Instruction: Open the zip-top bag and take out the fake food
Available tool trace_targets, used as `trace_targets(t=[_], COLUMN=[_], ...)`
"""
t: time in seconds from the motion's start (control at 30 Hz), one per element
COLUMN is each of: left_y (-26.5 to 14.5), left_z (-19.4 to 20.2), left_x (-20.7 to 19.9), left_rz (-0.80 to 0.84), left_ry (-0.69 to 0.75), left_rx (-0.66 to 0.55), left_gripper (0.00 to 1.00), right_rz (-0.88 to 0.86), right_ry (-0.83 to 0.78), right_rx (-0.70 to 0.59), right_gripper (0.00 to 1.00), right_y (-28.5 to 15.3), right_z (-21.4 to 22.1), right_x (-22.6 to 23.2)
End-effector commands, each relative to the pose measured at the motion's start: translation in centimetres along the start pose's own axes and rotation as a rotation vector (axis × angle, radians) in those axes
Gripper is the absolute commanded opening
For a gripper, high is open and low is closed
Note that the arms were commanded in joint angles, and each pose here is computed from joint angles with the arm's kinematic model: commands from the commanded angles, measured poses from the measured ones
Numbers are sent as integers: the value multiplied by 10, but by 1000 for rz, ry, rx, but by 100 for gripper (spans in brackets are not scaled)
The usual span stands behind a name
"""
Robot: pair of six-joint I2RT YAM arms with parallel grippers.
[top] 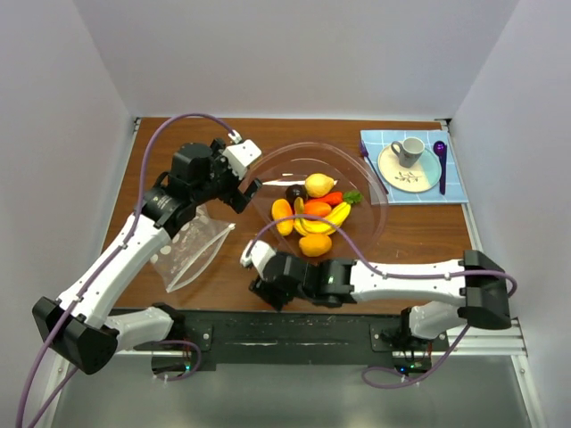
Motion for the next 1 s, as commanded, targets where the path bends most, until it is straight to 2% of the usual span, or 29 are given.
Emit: trace_targets(t=[0.0, 0.07, 0.1, 0.17, 0.2, 0.23, 0.3, 0.33, 0.43, 0.63, 0.83, 0.97], left_y=[-4, -4, -5, -5, -7, -8, -10, -11, -12, -16, -18, -20], left_z=[6, 9, 10, 12, 11, 10, 8, 8, 9, 10, 15, 22], left_x=[-8, -9, -9, -9, -8, -7, -7, -7, -9, -6, -1, 2], left_rz=[27, 31, 30, 23, 18, 10, 11, 11, 17, -5, -33, -58], left_ry=[-47, -48, -48, -41, -35, -33, -34, -35, -49, -49, -58, -64], left_rx=[2, 15, 19, 28, 22, 12, 1, 1, 14, 14, 25, 35], left_gripper=[100, 100, 100, 100, 100, 100, 100, 100, 100, 100, 100, 100], right_rz=[164, 223, 297, 341, 367, 382, 403, 413, 455, 549, 697, 705], right_ry=[132, 198, 257, 309, 330, 338, 346, 354, 375, 393, 422, 429], right_rx=[-254, -306, -310, -285, -287, -295, -273, -272, -275, -317, -299, -325], right_gripper=[0, 0, 0, 0, 5, 22, 41, 66, 99, 99, 99, 99], right_y=[-31, -33, -33, -27, -26, -26, -20, -20, -23, -51, -80, -100], right_z=[-82, -97, -101, -103, -104, -108, -106, -108, -109, -119, -103, -92], right_x=[-70, -99, -130, -151, -162, -166, -173, -175, -181, -193, -205, -205])
Point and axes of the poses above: each gripper's point midway between its finger pads, its own y axis out along the fingers, its own x axis along the line the jaws close on, z = x × y, the point moved 5 cm from there along -y, back along the fingers, and after that the axes turned 8 degrees about y, right-handed, at the moved point
